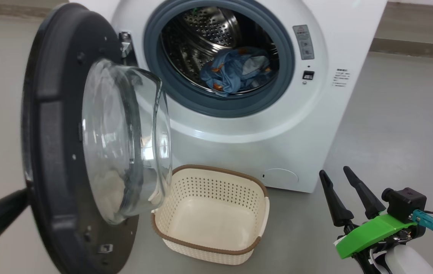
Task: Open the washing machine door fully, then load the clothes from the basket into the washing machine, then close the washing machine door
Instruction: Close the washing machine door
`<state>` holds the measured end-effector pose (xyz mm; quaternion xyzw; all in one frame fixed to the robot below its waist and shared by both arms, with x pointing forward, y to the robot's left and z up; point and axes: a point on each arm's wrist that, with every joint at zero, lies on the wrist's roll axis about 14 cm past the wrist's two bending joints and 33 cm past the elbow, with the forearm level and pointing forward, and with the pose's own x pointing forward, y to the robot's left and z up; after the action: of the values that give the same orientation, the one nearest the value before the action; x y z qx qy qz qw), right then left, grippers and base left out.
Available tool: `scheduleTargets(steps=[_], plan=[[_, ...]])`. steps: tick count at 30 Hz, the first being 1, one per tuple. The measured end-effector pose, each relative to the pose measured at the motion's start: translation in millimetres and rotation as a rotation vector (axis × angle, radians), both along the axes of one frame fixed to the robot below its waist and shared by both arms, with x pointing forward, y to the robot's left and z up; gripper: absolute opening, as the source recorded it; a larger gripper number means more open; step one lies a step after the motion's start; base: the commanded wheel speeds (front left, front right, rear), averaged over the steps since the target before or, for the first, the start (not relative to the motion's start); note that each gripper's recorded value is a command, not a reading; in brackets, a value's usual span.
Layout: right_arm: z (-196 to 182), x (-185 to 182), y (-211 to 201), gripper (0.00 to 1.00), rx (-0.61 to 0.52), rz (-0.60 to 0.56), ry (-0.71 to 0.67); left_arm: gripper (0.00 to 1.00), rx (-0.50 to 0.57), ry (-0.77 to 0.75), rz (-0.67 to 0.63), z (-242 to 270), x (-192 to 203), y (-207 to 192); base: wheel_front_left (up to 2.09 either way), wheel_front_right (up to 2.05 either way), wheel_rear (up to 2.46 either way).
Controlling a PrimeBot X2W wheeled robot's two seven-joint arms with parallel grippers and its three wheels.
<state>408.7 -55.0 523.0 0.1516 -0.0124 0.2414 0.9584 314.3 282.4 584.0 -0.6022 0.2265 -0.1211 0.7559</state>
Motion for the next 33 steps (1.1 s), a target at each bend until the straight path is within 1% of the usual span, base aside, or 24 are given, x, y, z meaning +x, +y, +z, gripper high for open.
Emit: scheduleTargets(steps=[3,8,12,21,25,28,33], plan=[[0.7,-0.7,-10.8,1.00,0.010,-0.034,0.000,0.00,0.010,-0.006,-0.068,1.9,3.8,-24.3,0.00,0.00,0.00],[2.0,-4.4,-31.7,1.00,0.025,-0.097,-0.001,0.00,-0.020,-0.034,-0.155,12.5,16.0,-63.9,0.00,0.00,0.00],[1.7,-7.8,-53.3,1.00,0.033,-0.159,0.000,0.00,-0.019,-0.055,-0.222,17.0,28.9,-90.9,0.00,0.00,0.00],[-4.3,-22.3,-101.8,1.00,0.036,-0.295,0.014,0.00,-0.056,-0.084,-0.295,15.7,63.0,-138.8,0.00,0.00,0.00],[-7.8,-29.8,-121.7,1.00,0.033,-0.352,0.023,0.00,-0.054,-0.112,-0.309,17.5,81.3,-158.1,0.00,0.00,0.00],[-11.8,-35.6,-131.5,1.00,0.029,-0.380,0.034,0.00,-0.048,-0.136,-0.302,19.3,99.0,-169.6,0.00,0.00,0.00],[-16.0,-41.1,-144.7,1.00,0.023,-0.420,0.047,0.00,-0.071,-0.168,-0.335,23.3,120.8,-194.5,0.00,0.00,0.00]])
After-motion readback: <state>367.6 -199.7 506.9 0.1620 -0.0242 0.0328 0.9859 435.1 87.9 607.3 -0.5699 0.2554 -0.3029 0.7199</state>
